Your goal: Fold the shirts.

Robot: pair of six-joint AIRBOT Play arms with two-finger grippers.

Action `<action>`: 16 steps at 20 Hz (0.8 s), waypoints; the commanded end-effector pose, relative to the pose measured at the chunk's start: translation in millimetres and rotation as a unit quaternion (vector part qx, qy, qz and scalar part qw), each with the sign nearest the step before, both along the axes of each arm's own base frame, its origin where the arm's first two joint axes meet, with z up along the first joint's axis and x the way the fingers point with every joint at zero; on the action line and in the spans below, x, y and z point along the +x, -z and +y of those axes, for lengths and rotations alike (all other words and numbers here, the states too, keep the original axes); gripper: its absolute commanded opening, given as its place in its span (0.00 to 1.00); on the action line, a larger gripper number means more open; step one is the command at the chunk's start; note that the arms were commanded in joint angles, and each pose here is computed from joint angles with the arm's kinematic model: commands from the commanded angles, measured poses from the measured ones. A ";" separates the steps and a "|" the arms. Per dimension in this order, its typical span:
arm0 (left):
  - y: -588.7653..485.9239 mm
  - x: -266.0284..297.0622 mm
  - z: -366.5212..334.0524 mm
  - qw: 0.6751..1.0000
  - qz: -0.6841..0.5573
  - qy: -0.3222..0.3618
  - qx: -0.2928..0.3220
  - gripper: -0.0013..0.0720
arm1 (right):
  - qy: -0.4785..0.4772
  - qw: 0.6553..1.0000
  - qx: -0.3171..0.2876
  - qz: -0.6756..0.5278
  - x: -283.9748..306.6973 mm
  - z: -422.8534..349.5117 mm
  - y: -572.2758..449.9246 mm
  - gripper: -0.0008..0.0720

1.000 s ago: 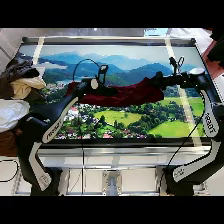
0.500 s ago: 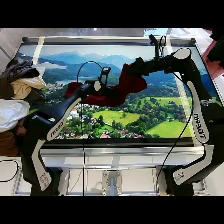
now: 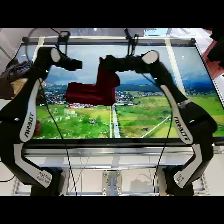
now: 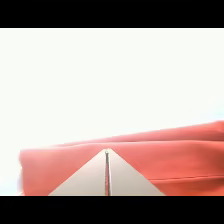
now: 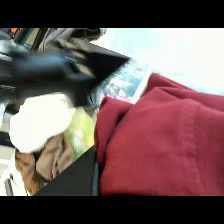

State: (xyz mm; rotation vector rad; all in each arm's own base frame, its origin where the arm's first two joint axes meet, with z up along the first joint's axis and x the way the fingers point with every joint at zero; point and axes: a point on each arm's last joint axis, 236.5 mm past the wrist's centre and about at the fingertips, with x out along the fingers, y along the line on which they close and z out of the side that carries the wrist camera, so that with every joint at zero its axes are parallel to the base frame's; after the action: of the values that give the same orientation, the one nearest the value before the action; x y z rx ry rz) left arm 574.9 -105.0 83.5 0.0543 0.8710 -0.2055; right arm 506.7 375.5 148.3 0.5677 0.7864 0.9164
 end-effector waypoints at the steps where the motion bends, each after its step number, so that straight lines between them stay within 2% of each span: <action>1: -25.6 -13.3 49.8 0.999 0.007 -0.037 0.011 0.03 | 0.039 0.998 0.039 -0.011 13.3 67.3 22.3 0.04; 3: -19.8 -20.4 50.0 0.999 0.027 -0.036 0.011 0.03 | 0.082 0.994 0.072 -0.003 28.5 91.2 40.1 0.05; 4: -17.3 -24.4 47.6 0.999 0.036 -0.031 0.010 0.03 | 0.111 0.990 0.086 0.003 37.1 96.4 49.5 0.24; 5: -15.3 -27.1 46.7 0.999 0.043 -0.028 0.012 0.03 | 0.136 0.985 0.101 0.013 45.5 95.5 55.2 0.54; 6: -14.0 -29.4 46.5 0.999 0.047 -0.021 0.017 0.03 | 0.151 0.981 0.120 0.031 50.7 93.3 56.7 0.63; 10: -11.4 -32.9 46.9 0.998 0.056 -0.020 0.019 0.03 | 0.124 0.984 0.120 0.041 62.6 57.3 44.2 0.63; 13: -11.5 -32.7 46.8 0.998 0.056 -0.020 0.019 0.03 | 0.088 0.994 0.048 0.045 72.1 -1.3 66.1 0.61; 16: -13.4 -31.0 41.7 0.999 0.051 -0.017 0.007 0.03 | 0.092 0.985 -0.042 0.140 65.9 -61.3 121.0 0.62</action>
State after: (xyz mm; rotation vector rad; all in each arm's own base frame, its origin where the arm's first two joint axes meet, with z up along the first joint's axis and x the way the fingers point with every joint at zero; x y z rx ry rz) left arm 543.3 -60.0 95.5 0.0542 0.9807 -0.1603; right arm 583.9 366.7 74.2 0.7755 0.7845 0.7309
